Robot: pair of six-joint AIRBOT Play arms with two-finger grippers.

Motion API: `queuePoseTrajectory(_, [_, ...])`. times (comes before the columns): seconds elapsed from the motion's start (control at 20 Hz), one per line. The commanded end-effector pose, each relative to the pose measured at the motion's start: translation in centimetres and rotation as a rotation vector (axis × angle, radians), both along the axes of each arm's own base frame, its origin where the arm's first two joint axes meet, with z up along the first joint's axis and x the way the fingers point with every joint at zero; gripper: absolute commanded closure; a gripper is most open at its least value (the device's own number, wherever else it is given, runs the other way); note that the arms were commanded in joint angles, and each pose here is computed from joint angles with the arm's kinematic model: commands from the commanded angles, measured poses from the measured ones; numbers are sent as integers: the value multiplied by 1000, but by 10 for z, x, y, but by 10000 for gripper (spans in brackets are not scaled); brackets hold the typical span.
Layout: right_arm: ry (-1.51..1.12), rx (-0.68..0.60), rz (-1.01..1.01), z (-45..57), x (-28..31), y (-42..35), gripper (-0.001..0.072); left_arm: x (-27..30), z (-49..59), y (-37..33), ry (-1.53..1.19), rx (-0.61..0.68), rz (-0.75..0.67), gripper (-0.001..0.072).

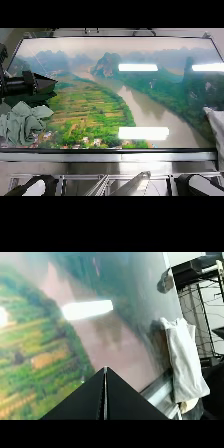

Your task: Fold the shirts.

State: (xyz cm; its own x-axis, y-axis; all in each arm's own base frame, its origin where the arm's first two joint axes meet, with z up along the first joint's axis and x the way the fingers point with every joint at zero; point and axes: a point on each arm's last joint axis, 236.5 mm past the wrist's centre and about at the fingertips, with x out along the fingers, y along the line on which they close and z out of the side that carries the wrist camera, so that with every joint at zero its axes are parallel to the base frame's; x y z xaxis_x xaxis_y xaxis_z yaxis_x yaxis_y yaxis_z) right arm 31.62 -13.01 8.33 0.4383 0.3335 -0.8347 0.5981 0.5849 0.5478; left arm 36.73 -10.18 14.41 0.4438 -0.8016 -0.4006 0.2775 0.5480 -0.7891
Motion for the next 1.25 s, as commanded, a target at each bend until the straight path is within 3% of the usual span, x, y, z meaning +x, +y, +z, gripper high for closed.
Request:
queuePoseTrajectory(0.0, [-66,-32,335,-10,13,99,697,-44,-14,-24,33,2,-48,701])
queuePoseTrajectory(0.15, [8,-12,550,-58,-37,184,697,-110,-65,-45,127,85,-94,700])
queuePoseTrajectory(0.4, [65,-4,755,-136,-139,263,697,-191,-120,-76,238,68,-144,699])
queuePoseTrajectory(1.2, [43,29,774,-135,-144,278,695,-208,-103,-83,90,78,-100,698])
